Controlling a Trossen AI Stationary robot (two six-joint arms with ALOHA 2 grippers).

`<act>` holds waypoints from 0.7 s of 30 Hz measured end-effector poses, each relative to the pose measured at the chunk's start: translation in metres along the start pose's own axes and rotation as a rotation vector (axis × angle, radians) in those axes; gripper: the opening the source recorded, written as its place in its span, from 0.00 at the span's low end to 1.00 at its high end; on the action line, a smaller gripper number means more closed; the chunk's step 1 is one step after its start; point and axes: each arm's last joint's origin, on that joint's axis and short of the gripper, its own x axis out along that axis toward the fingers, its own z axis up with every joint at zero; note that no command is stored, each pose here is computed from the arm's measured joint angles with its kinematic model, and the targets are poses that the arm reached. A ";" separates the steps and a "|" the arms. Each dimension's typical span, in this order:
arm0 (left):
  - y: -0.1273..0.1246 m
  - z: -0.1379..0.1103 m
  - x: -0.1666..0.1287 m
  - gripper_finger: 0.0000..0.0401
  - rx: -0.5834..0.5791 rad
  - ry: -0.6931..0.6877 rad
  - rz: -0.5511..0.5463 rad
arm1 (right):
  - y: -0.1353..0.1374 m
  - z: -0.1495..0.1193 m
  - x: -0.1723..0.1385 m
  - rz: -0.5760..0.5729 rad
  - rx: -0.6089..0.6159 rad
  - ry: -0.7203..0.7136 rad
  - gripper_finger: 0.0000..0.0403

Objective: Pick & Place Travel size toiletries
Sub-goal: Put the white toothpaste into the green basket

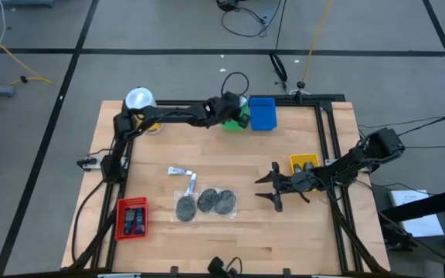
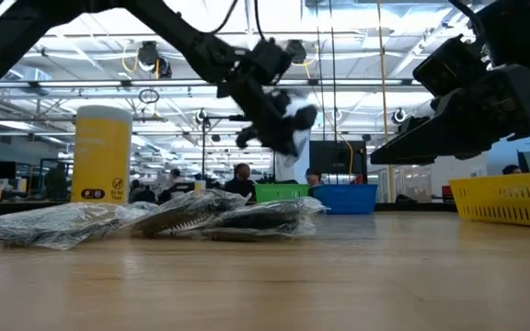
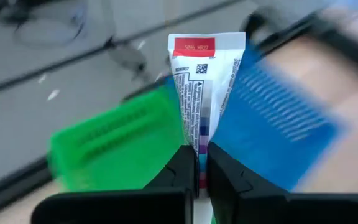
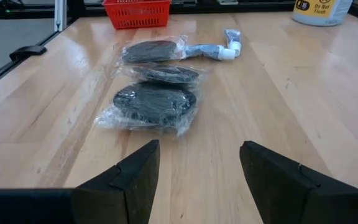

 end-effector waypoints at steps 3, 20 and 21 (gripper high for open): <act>0.010 -0.007 0.006 0.05 -0.038 0.065 0.016 | 0.000 0.001 0.000 0.001 0.002 -0.007 0.53; 0.027 -0.009 0.009 0.23 -0.092 0.250 -0.149 | 0.000 0.001 0.000 0.001 0.002 -0.007 0.53; 0.026 -0.009 0.009 0.26 -0.099 0.249 -0.159 | 0.000 0.001 0.000 0.001 0.002 -0.007 0.53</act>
